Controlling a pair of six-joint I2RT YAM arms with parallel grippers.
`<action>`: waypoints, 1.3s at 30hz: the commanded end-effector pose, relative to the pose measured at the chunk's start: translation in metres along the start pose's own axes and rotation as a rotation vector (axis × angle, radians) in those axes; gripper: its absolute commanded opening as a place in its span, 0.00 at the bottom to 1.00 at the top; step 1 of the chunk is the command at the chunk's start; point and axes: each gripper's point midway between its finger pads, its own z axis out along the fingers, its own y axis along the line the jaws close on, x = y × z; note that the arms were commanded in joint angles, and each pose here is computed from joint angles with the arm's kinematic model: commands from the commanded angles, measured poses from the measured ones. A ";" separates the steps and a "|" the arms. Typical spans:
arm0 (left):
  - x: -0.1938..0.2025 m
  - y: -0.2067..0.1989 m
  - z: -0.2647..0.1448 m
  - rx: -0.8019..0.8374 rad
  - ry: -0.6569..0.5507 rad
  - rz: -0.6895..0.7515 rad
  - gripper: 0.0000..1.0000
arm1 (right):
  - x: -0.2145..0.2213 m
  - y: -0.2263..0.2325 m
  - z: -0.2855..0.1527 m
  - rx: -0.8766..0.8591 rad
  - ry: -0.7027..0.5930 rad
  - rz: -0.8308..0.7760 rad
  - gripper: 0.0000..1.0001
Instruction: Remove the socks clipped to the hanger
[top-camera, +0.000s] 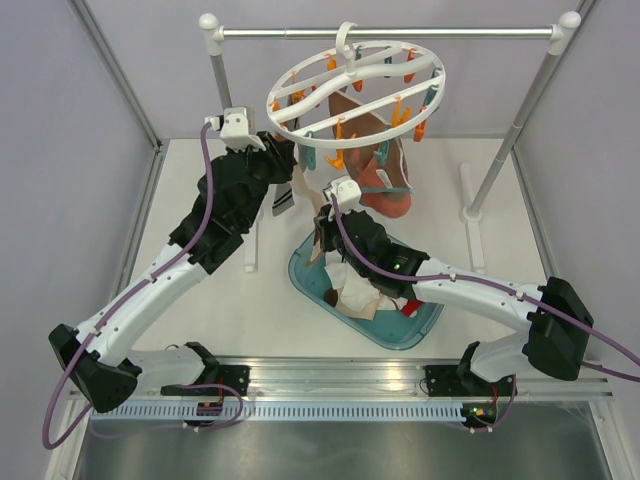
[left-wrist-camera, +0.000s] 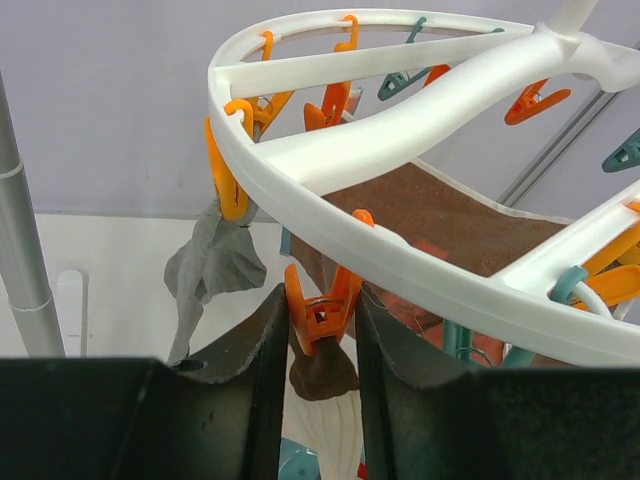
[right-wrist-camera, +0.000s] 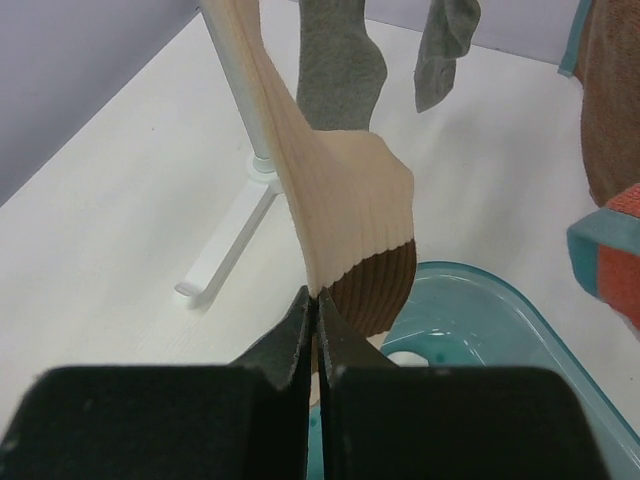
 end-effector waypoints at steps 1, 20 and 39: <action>-0.024 -0.007 0.000 0.027 -0.052 0.024 0.02 | -0.017 -0.007 -0.005 0.034 -0.039 0.013 0.01; -0.018 -0.013 0.000 0.057 -0.021 0.019 0.02 | 0.019 -0.065 -0.075 0.143 0.003 0.028 0.01; -0.013 -0.023 0.000 0.087 0.000 -0.002 0.02 | -0.014 0.009 0.002 -0.040 -0.151 -0.017 0.84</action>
